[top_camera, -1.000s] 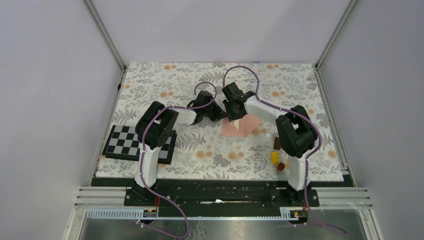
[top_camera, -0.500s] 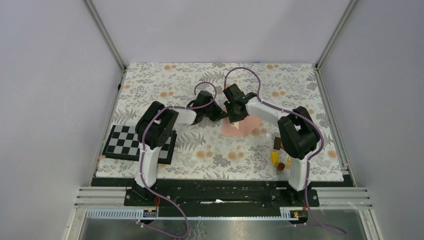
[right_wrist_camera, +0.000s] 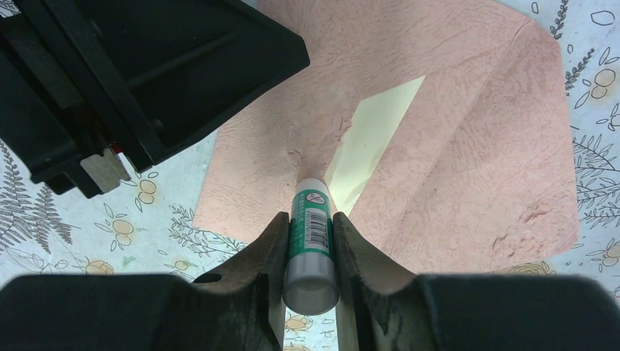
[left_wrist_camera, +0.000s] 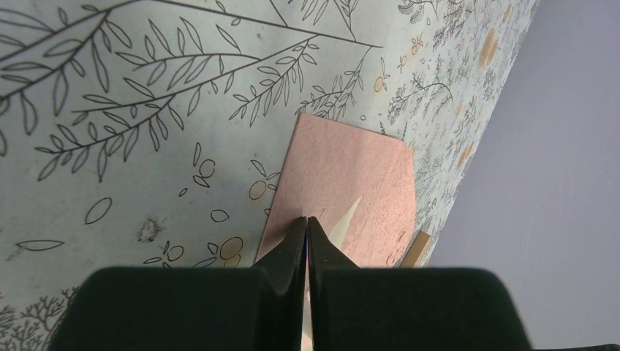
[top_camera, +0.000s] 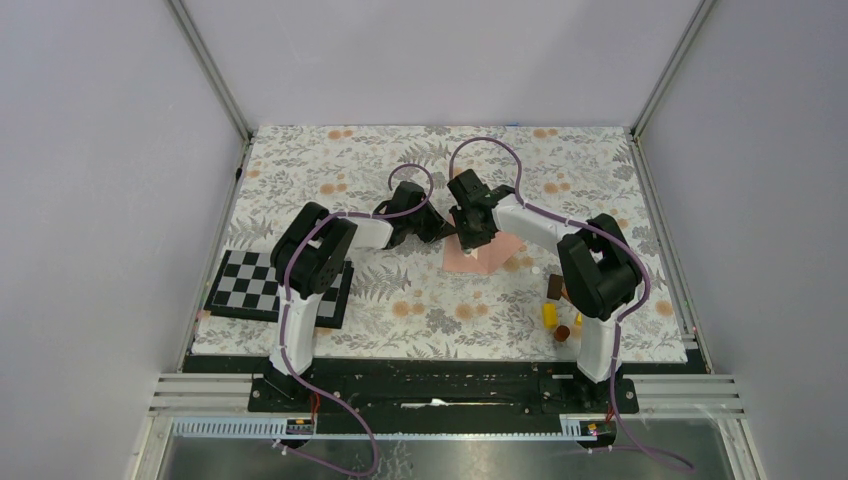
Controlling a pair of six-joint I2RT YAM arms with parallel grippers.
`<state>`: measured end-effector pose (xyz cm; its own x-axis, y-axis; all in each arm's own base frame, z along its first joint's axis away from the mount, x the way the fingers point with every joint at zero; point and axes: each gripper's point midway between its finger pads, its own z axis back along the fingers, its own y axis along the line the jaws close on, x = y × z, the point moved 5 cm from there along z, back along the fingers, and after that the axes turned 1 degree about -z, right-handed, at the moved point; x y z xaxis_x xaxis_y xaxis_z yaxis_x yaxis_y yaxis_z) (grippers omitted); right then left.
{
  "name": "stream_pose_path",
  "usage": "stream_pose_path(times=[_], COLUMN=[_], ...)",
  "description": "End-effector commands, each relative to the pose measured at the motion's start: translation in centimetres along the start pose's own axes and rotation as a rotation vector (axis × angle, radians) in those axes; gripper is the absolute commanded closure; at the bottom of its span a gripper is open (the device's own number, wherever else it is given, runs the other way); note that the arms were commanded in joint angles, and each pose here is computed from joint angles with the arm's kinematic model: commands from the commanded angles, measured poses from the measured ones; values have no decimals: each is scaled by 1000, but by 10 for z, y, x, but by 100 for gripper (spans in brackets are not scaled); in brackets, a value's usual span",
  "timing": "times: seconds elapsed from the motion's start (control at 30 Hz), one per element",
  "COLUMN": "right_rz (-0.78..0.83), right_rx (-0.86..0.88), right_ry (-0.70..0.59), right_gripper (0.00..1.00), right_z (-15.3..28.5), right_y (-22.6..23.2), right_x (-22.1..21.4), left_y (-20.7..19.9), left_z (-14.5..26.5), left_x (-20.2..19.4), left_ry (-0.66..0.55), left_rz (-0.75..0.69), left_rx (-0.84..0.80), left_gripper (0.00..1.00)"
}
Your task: Place the letter into the envelope and seal it
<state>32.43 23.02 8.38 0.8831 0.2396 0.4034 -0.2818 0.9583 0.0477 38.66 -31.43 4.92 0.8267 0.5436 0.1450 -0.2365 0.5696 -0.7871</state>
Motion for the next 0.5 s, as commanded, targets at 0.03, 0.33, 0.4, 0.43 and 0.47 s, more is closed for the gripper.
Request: stream_pose_path(times=[0.03,0.33,0.4,0.43,0.47], right_rz=[7,-38,-47,-50,-51], right_rx=[-34,-62,-64,-67,-70], right_ry=[52,-32,-58,-67,-70], right_gripper=[100,100,100,100,100], right_z=[5,-7,-8,-8,-11], right_y=[-2,-2,-1,-1,-2], right_x=[-13,3,8,11,12], left_y=[56,56,56,58,58], left_z=[-7,-6,-7,-6,-6], left_x=[-1,-1,-1,-1,-1], left_ry=[-18,-16,-16,-16,-16], left_rz=[23,24,24,25,25], left_rx=[182,182,183,185,185], left_gripper=[100,100,100,100,100])
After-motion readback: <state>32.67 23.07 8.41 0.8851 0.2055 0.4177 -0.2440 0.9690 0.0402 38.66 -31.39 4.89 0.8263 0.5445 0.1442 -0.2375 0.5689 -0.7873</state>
